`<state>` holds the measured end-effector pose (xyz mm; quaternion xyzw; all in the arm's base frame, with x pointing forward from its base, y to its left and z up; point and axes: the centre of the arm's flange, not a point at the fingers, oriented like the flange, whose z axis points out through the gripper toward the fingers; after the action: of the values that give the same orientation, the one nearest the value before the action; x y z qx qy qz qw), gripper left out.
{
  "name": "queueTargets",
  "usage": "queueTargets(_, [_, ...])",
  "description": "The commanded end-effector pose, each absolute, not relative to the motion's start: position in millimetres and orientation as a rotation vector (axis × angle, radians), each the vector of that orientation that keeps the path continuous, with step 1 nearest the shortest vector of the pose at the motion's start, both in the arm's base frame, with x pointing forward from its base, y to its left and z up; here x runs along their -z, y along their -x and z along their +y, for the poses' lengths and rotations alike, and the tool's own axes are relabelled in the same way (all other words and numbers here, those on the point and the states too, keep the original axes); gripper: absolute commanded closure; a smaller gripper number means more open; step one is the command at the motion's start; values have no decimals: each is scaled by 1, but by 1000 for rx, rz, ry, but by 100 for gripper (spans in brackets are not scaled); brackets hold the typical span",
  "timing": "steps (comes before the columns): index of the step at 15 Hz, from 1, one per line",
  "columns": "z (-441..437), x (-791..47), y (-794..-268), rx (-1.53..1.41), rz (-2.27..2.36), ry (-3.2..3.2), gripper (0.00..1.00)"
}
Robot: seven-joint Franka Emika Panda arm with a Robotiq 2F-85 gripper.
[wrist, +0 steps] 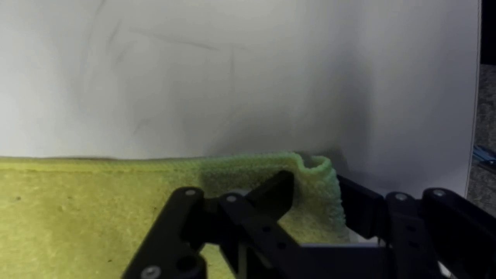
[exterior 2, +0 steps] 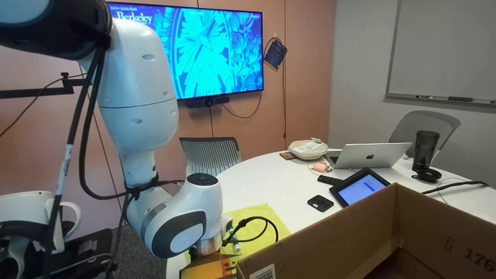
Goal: Put the marker on the cloth, then fold the cloth and put it in the box
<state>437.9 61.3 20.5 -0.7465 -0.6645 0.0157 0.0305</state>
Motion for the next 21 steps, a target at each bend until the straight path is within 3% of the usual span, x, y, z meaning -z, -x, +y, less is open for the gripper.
queueTargets(1, [65,-16,-433,-53,-2051,2307,93])
queueTargets(2, [65,-19,-432,-48,-2047,2309,87])
queueTargets(6, [64,-33,-435,-20,-2005,2348,86])
queueTargets(21, [52,-62,-461,92,-1815,2470,90])
